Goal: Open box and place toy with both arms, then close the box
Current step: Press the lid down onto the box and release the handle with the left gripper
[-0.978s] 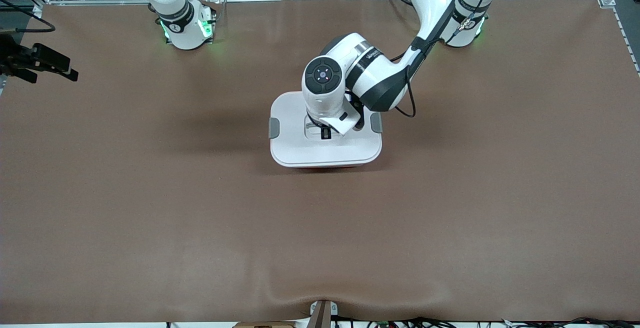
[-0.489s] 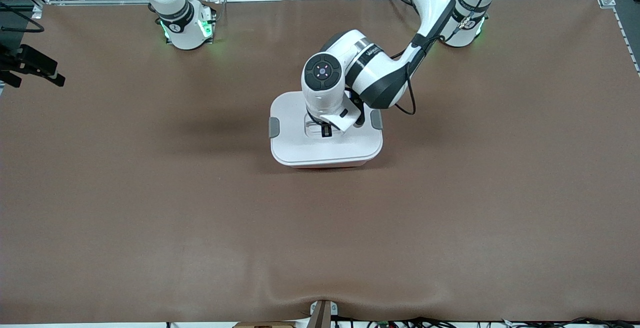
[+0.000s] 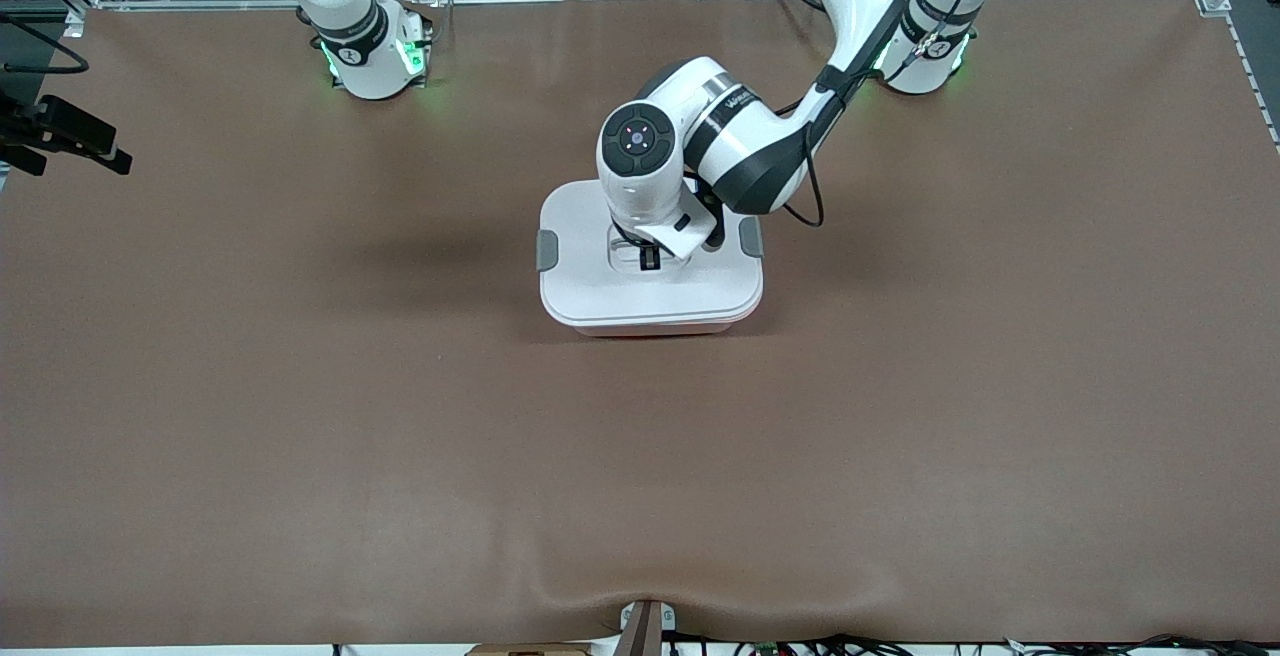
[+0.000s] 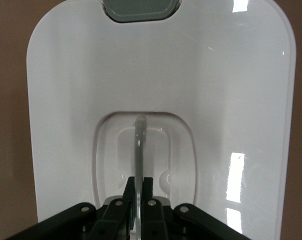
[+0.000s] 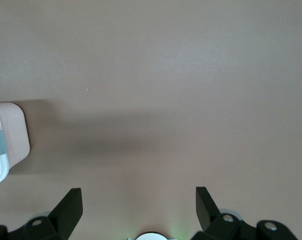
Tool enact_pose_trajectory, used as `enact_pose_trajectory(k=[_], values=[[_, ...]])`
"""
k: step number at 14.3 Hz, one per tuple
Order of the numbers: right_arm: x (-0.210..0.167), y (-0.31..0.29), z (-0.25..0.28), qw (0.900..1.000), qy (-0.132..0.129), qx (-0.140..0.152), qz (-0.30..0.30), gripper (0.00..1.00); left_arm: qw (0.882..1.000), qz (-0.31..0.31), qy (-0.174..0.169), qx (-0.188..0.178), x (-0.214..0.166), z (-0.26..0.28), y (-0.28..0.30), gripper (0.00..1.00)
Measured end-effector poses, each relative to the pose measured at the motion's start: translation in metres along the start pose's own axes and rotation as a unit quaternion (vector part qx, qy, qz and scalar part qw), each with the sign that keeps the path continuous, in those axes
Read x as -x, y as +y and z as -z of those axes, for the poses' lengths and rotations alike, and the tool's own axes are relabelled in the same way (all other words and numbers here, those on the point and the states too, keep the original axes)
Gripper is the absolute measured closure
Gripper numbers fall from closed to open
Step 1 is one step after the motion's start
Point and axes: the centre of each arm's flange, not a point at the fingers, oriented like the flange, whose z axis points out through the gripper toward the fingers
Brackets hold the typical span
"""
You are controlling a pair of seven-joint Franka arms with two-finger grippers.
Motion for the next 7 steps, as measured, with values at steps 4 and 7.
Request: enact_pose_trajectory(k=[4,7], values=[[0.0003,0.0044,0.0010,1.000,0.001,0.002,-0.004,0.00,1.000,-0.006,0.007,0.006,-0.0006,-0.0026,0.0003,0.93],[-0.0019,0.0028,0.0017,1.000,0.009,0.003,-0.002,0.00,1.000,-0.018,0.014,0.016,0.0037,-0.0063,-0.0044,0.93]])
